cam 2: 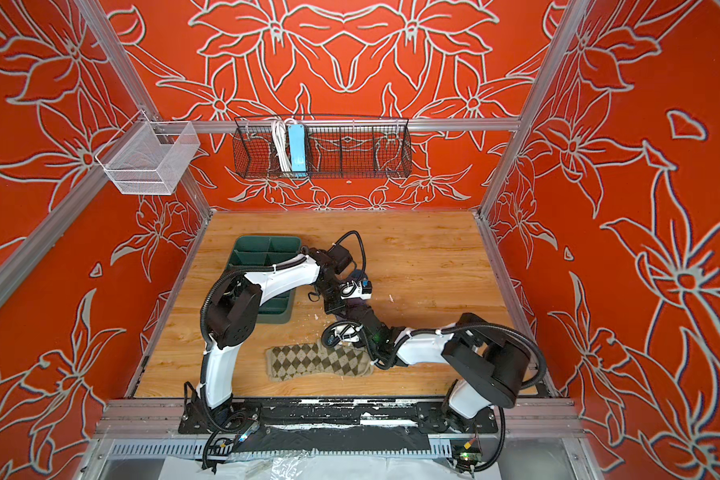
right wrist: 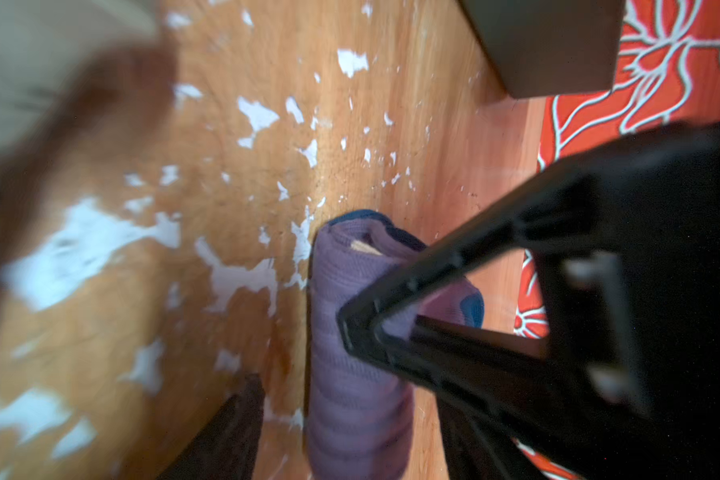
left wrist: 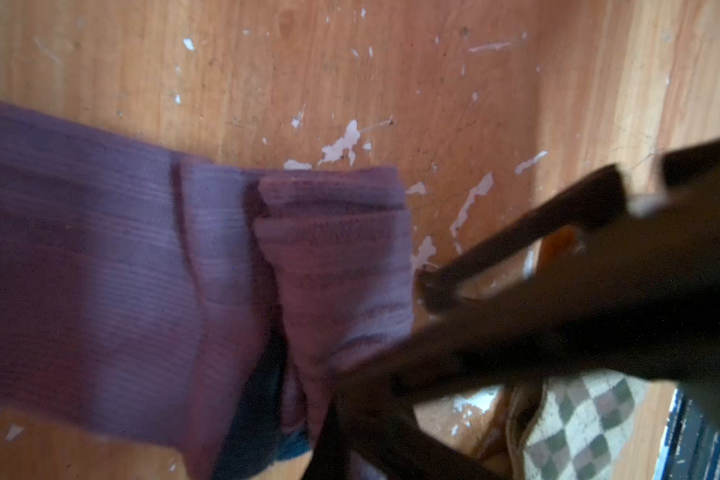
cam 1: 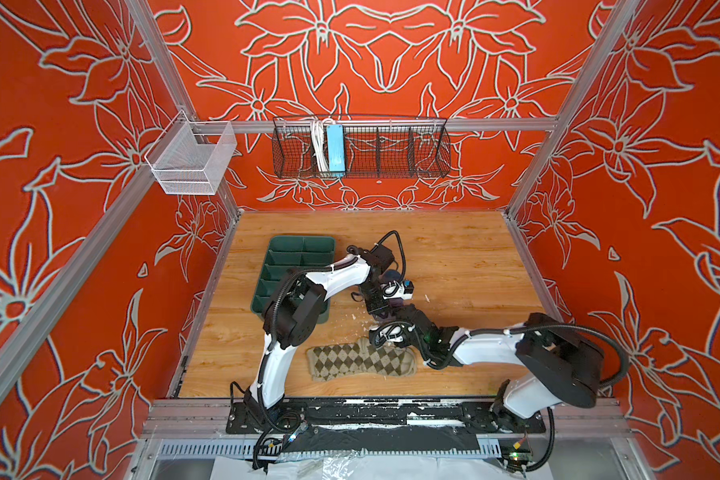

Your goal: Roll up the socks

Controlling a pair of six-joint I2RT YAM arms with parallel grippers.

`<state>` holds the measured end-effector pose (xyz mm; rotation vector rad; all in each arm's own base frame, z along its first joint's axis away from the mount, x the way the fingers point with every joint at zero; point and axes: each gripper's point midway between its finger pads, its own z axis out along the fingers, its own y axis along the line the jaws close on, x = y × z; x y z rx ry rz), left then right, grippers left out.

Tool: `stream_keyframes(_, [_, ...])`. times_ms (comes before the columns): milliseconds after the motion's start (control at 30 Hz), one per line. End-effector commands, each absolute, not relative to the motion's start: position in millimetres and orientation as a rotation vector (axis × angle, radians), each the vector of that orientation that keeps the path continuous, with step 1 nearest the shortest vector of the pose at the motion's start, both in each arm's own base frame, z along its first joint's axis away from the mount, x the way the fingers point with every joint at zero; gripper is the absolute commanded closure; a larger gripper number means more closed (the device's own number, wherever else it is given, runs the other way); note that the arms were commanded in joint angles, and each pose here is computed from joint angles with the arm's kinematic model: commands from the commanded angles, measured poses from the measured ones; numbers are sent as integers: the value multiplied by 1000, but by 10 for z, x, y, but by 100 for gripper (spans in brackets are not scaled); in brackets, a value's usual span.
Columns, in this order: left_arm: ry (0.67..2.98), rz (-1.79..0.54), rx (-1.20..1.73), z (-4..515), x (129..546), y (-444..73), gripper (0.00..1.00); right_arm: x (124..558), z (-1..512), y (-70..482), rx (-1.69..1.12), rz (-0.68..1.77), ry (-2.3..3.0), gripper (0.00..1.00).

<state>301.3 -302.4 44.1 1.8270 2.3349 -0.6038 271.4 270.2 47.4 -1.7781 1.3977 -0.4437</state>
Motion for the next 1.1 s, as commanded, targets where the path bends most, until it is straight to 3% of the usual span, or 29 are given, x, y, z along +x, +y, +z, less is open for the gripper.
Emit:
stream_keyframes(0, [2403, -656, 1855, 340, 2874, -2955, 95, 2959, 626, 2807, -1689, -526, 1368, 38])
stream_keyframes(100, [2399, -664, 1856, 350, 2866, -2959, 95, 2980, 479, 2800, -1729, -548, 1386, 53])
stream_keyframes(233, [2377, -631, 1837, 425, 2907, -2958, 94, 2904, 322, 2739, -1812, -534, 1432, 85])
stream_keyframes(333, [2340, -548, 1777, 542, 3018, -2945, 80, 2763, 205, 2630, -1908, -499, 1496, 93])
stream_keyframes(433, [2271, -448, 1676, 753, 3157, -2931, 63, 2580, 131, 2496, -1987, -417, 1618, 96])
stream_keyframes(533, [2197, -346, 1555, 1009, 3288, -2878, 54, 2365, 101, 2371, -2047, -270, 1788, 96])
stream_keyframes(867, [2147, 75, 1008, 1783, 3891, -2244, 49, 1984, 258, 2379, -2051, 326, 2128, 92])
stream_keyframes(1067, [2088, 259, 717, 2249, 3978, -1757, 49, 2018, 316, 2411, -1931, 636, 2327, 92])
